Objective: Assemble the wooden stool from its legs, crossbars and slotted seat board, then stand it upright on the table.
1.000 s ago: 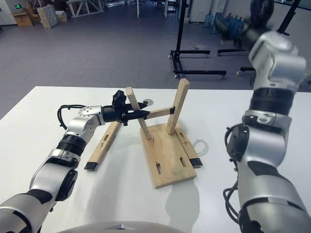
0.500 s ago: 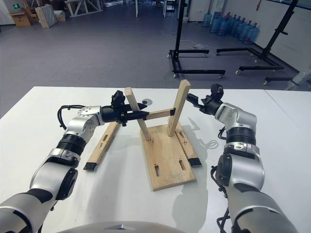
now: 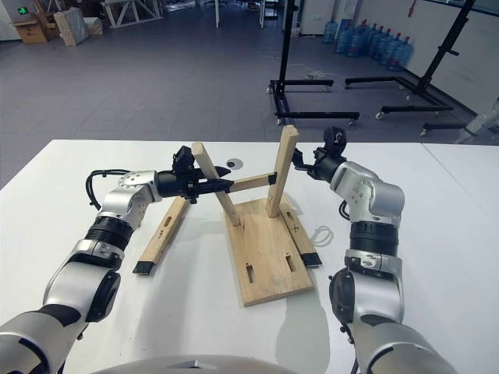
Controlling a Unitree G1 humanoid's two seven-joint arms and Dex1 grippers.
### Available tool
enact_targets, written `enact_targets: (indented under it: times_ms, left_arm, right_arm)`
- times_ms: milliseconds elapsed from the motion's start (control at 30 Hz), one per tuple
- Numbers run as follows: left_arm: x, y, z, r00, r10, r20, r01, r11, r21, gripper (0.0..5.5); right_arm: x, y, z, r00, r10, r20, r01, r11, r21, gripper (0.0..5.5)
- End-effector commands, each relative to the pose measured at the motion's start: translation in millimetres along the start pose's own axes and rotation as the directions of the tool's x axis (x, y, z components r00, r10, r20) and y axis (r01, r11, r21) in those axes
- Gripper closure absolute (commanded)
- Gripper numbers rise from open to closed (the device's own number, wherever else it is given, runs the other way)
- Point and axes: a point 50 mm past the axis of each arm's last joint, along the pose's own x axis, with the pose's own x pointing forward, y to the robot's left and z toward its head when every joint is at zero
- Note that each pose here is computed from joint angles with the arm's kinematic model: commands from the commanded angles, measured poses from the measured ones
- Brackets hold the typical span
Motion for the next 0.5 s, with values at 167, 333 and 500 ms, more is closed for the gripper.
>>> enact_targets:
  times_ms: [167,333,500]
  left_arm:
    - [10.6,-7.9,-23.7,0.996,-0.014,-0.088,0.008,0.998,-0.069,3.49]
    - [10.4,-8.5,-24.2,0.996,-0.012,-0.085,0.006,0.997,-0.071,3.49]
    - [12.1,-8.4,-22.3,0.996,-0.016,-0.084,0.011,0.997,-0.070,3.49]
  right_arm:
    - [6.3,42.2,-32.7,0.982,0.146,-0.117,-0.152,0.987,-0.043,0.12]
    - [3.3,14.7,-31.0,0.992,0.052,-0.111,-0.055,0.998,-0.031,0.12]
    - [-1.9,-31.0,-10.7,0.993,-0.094,-0.064,0.090,0.994,-0.060,0.12]
